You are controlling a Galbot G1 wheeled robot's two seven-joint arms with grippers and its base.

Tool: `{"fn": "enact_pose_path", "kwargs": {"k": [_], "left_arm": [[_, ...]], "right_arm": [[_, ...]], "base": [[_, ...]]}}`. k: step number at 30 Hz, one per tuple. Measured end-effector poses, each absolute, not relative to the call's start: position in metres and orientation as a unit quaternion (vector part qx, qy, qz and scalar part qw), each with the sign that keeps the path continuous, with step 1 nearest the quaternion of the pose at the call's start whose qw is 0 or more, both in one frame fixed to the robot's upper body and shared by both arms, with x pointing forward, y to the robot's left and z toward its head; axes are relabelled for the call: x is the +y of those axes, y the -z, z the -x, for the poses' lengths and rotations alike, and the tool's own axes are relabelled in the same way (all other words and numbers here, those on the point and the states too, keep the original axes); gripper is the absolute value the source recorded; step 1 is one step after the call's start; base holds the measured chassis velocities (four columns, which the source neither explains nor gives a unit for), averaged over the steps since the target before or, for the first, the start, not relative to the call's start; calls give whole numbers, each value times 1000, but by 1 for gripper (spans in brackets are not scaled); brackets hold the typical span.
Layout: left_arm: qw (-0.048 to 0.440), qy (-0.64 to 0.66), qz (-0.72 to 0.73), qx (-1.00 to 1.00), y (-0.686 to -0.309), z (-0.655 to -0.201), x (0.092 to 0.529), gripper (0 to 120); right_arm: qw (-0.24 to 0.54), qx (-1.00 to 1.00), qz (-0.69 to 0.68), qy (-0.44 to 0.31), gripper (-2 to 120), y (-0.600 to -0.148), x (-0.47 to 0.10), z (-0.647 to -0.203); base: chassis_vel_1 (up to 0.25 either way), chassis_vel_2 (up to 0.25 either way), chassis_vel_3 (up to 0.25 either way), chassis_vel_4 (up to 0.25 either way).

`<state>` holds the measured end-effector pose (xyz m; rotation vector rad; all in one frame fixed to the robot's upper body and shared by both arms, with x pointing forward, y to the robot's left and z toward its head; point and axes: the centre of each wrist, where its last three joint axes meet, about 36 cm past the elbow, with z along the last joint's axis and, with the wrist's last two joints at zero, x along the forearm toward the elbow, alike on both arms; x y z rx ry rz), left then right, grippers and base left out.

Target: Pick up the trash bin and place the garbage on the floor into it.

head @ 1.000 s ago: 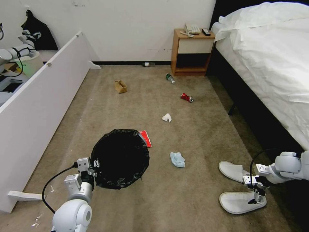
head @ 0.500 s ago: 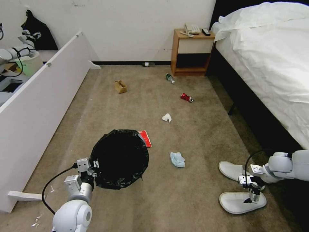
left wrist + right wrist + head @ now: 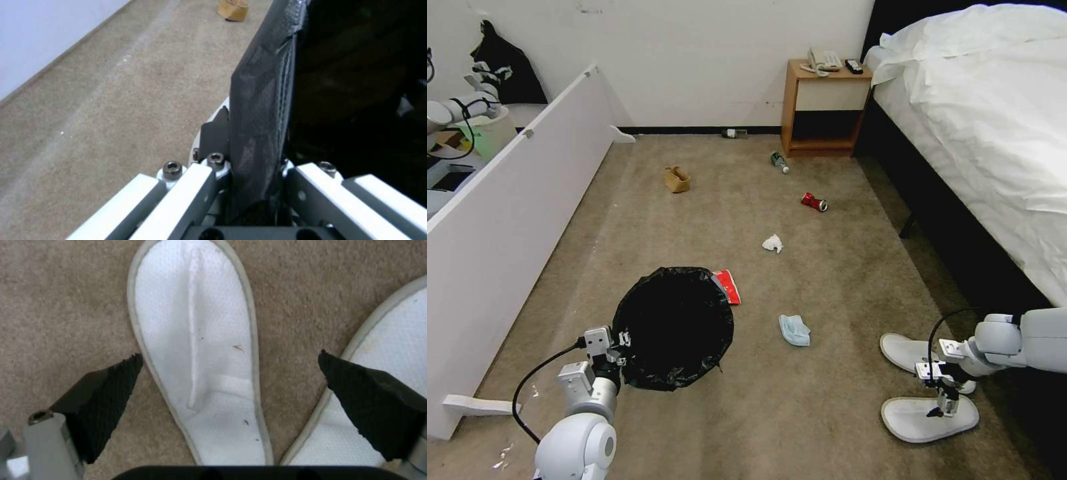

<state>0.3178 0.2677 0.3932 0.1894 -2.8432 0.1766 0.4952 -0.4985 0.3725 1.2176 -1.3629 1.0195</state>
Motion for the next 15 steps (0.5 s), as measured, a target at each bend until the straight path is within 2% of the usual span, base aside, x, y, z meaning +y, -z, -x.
{"fn": "enact_pose_path", "kwargs": {"k": [15], "left_arm": [[145, -61, -67, -985, -390, -319, 268, 2]], "right_arm": [[501, -559, -510, -421, 100, -360, -499, -499]], "base": [[0, 0, 0, 0]]}}
